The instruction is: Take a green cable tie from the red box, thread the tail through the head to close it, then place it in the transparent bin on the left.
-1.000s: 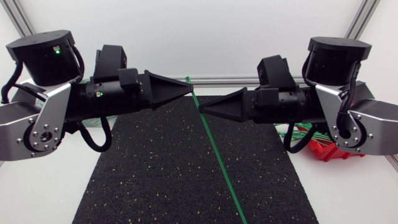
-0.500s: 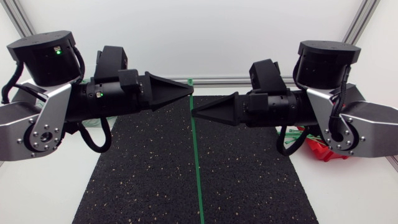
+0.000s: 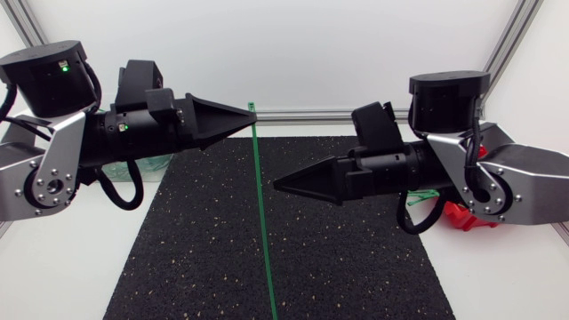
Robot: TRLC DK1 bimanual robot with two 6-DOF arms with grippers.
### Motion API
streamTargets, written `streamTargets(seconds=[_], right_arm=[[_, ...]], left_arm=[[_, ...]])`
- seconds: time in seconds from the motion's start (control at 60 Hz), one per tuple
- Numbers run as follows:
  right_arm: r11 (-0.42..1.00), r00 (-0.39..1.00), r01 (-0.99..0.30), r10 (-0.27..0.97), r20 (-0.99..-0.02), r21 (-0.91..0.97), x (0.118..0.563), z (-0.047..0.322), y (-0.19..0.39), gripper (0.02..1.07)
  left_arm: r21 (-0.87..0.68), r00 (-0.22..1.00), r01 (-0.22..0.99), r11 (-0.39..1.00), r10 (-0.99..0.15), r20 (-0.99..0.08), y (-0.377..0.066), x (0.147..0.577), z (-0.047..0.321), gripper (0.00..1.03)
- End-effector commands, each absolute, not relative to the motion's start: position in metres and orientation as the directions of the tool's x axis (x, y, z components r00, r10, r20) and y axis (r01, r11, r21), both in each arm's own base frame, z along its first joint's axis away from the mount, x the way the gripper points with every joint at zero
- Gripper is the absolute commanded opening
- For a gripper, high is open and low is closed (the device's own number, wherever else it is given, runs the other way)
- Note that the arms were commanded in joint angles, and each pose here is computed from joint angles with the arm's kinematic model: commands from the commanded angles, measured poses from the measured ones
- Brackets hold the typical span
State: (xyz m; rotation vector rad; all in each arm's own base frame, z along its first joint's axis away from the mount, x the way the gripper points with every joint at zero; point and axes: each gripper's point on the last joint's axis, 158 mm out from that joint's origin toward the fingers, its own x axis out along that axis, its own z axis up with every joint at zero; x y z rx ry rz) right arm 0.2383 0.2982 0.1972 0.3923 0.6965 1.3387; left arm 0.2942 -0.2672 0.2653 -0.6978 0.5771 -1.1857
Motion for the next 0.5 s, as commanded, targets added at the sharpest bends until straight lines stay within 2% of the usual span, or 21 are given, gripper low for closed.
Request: streamTargets(seconds=[0.0,0.183,0.283,0.383,0.483], right_arm=[[0.217,0.064,-0.836,0.951,-0.303,0.504,0.241,0.182,0.297,1.05],[0.249,0.14,-0.923,0.928,-0.345,0.294,0.264,0.173,0.292,1.04],[0.327,0.233,-0.929,0.881,-0.413,0.175,0.291,0.16,0.28,1.04],[0.412,0.343,-0.911,0.777,-0.528,0.014,0.319,0.136,0.26,1.04],[0.48,0.387,-0.877,0.709,-0.59,0.001,0.342,0.12,0.247,1.04]], left_arm=[[-0.737,0.276,0.642,0.212,-0.961,-0.035,-0.26,0.292,0.268,0.04],[-0.687,0.305,0.68,0.256,-0.951,-0.052,-0.25,0.302,0.262,0.04],[-0.657,0.319,0.7,0.281,-0.946,-0.065,-0.247,0.306,0.259,0.04],[-0.619,0.332,0.719,0.316,-0.939,-0.094,-0.245,0.31,0.253,0.04],[-0.623,0.33,0.704,0.341,-0.934,-0.139,-0.242,0.319,0.245,0.04]])
